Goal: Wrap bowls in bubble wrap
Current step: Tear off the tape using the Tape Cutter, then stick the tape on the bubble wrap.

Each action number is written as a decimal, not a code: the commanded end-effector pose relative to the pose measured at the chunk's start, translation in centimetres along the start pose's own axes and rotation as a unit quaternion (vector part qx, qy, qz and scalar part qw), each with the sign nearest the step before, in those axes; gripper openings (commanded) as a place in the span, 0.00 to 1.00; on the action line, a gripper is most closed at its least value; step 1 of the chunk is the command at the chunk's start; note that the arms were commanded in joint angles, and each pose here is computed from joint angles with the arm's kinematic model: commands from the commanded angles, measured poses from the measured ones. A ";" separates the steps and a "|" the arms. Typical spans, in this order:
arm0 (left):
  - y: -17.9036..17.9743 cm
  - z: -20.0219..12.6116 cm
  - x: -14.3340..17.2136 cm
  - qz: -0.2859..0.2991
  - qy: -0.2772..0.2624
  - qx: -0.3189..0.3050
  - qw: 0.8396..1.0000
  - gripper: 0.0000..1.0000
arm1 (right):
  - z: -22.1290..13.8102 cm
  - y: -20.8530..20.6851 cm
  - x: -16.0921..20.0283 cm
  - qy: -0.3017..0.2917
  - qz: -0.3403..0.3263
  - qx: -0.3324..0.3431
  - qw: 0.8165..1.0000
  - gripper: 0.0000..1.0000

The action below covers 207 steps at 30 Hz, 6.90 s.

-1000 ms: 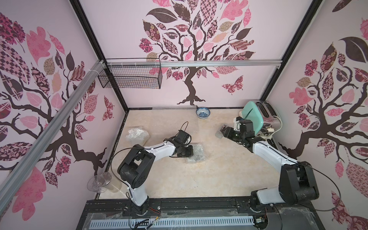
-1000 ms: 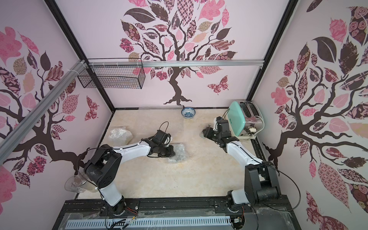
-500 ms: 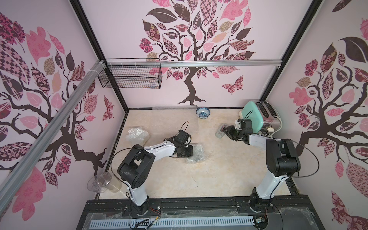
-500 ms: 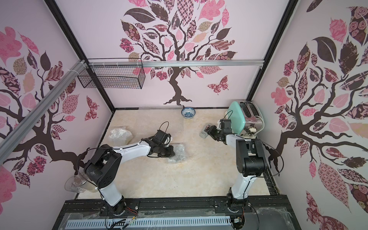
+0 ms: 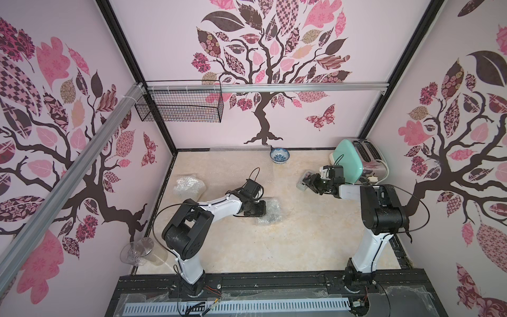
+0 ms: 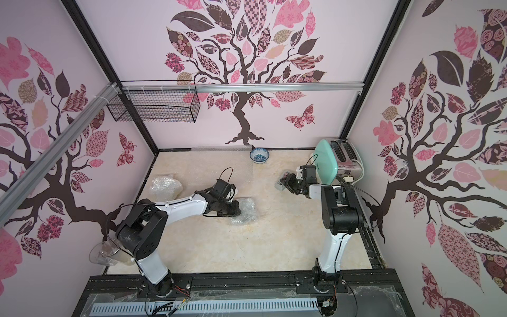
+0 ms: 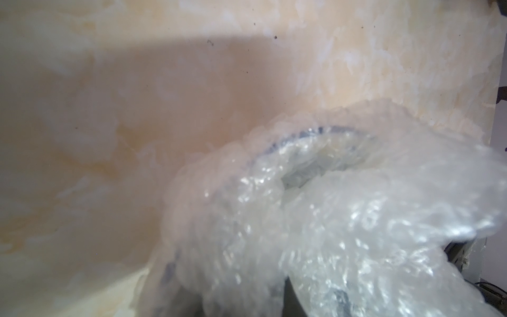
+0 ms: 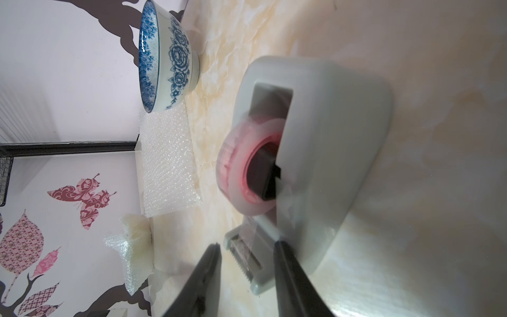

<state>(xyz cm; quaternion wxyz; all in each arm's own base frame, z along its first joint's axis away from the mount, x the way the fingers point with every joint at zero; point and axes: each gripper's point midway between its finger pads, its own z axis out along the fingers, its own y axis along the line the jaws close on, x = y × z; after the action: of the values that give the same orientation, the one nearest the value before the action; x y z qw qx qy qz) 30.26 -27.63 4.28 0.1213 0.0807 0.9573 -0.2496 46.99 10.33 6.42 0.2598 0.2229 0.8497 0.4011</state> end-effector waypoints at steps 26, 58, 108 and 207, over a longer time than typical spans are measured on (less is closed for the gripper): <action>1.8 1.2 2.1 -0.003 0.041 -0.031 0.999 0.11 | 1.3 1.2 0.2 0.020 0.044 -0.068 0.997 0.12; 1.8 1.2 2.3 0.001 0.041 -0.027 0.999 0.10 | -3.0 6.9 1.7 0.012 0.049 -0.151 0.987 0.00; 1.5 1.4 2.2 0.004 0.041 -0.017 0.999 0.09 | 1.9 -3.0 8.7 0.058 0.066 0.018 0.996 0.00; 3.9 -1.9 2.3 -0.047 -0.009 -0.029 0.998 0.34 | 2.9 6.2 25.2 0.206 -0.239 0.029 0.949 0.00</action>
<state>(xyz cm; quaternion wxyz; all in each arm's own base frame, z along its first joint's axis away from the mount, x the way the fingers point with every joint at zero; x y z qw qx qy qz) 29.74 -26.21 5.76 0.1480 0.0571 0.9455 -0.2845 30.93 31.88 6.24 0.1859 -0.0791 0.8985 0.3898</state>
